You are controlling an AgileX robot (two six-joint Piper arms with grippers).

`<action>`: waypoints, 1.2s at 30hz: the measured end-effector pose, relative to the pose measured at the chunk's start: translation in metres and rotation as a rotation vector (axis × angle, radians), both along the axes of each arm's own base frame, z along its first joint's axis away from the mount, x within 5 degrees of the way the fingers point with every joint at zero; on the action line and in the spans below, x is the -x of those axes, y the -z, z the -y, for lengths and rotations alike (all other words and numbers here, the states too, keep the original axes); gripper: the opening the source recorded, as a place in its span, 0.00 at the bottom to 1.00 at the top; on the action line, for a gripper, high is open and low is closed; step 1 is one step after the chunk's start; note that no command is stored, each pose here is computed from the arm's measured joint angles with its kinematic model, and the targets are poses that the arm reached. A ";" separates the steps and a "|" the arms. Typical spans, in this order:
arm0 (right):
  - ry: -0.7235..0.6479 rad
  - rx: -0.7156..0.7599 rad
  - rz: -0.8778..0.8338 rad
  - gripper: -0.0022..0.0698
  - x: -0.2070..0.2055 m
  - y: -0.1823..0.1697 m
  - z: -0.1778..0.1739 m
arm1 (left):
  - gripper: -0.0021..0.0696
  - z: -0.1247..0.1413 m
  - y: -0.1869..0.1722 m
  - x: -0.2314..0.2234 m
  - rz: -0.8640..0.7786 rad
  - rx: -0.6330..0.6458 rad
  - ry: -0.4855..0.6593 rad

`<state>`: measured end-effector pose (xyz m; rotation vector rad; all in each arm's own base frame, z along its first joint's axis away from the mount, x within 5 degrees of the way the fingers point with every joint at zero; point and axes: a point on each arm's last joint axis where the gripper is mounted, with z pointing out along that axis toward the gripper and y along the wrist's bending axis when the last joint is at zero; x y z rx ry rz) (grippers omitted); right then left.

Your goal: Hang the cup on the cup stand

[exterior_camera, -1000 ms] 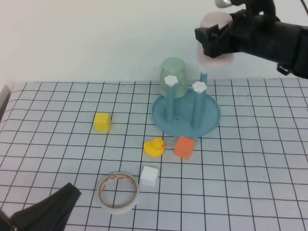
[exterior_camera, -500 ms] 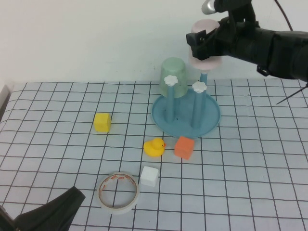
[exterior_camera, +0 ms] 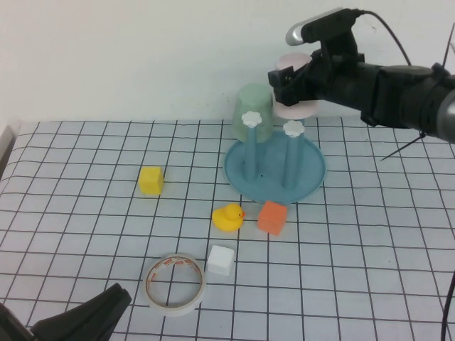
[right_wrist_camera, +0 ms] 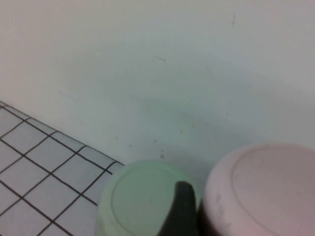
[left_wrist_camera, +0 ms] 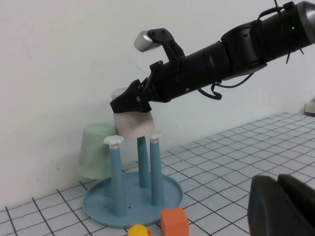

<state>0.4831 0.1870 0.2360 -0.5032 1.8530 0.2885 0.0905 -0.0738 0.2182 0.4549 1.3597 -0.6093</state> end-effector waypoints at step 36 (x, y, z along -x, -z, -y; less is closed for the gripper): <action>0.058 -0.188 0.108 0.04 0.144 -0.134 0.054 | 0.03 -0.037 0.004 -0.019 -0.103 0.104 -0.446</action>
